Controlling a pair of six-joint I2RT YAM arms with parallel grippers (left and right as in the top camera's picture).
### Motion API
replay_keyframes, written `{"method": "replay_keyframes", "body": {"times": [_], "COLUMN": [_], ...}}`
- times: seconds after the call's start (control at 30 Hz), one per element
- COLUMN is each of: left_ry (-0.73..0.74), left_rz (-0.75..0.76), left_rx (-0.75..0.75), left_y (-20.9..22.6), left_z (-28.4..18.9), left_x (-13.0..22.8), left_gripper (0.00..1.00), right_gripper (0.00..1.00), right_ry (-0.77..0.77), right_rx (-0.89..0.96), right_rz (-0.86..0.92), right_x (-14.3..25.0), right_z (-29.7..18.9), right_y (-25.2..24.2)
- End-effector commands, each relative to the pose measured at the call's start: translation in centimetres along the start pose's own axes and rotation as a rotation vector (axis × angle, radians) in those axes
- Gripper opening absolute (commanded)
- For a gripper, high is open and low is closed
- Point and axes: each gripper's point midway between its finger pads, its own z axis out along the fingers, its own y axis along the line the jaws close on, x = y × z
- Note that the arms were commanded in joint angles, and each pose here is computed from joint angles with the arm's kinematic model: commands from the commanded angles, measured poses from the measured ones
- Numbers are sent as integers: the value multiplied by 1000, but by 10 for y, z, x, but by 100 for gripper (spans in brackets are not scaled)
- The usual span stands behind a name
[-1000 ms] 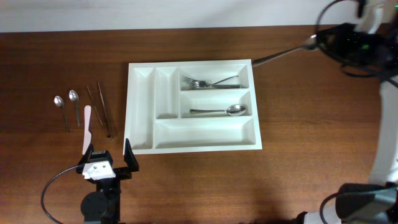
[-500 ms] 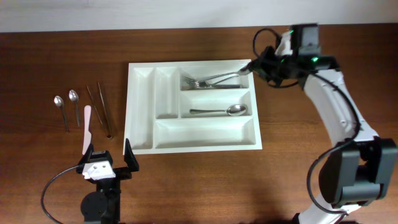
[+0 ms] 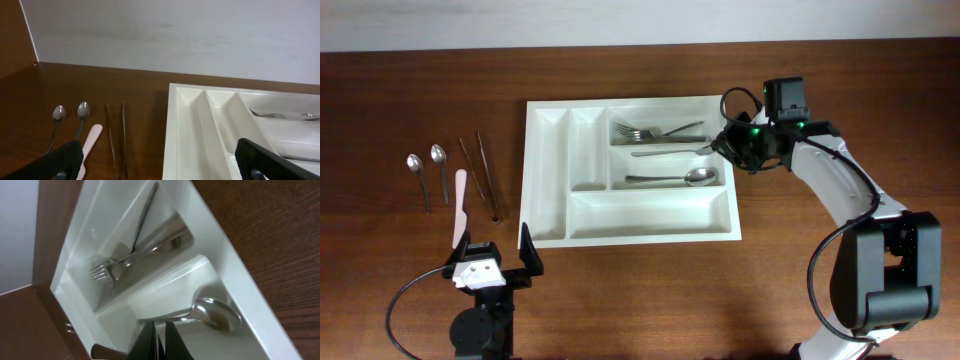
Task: Pack container
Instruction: 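Lower the spoon into the tray's middle compartment and release it, then retract the right arm to the upper right corner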
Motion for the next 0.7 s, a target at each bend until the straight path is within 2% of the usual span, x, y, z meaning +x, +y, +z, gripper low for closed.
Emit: {"method": "replay_keyframes", "body": {"times": [0.0,0.07,0.1,0.17,0.2,0.23,0.27,0.43,0.67], "left_ry": [-2,-2,-2,-2,-2,-2,-2,-2,-2], "left_rz": [9,9,9,9,9,9,9,9,9], "left_rx": [-2,-2,-2,-2,-2,-2,-2,-2,-2], "left_y": [0,0,0,0,0,0,0,0,0], "left_z": [0,0,0,0,0,0,0,0,0], "left_x": [1,1,1,1,1,1,1,1,1], "left_gripper": [99,99,99,99,99,99,99,99,99], "right_gripper": [4,5,10,30,45,53,56,56,55], "right_ry": [-9,-14,-15,-9,-4,2,12,32,-104], "right_rx": [8,-10,-14,-16,-18,-21,-31,-197,-366], "right_rz": [15,7,0,-8,-11,-12,-13,-65,-92], "right_x": [3,3,4,7,9,10,12,6,-51], "right_z": [5,6,7,9,9,9,9,-2,-63], "right_y": [-4,0,2,4,5,6,8,42,70]}}
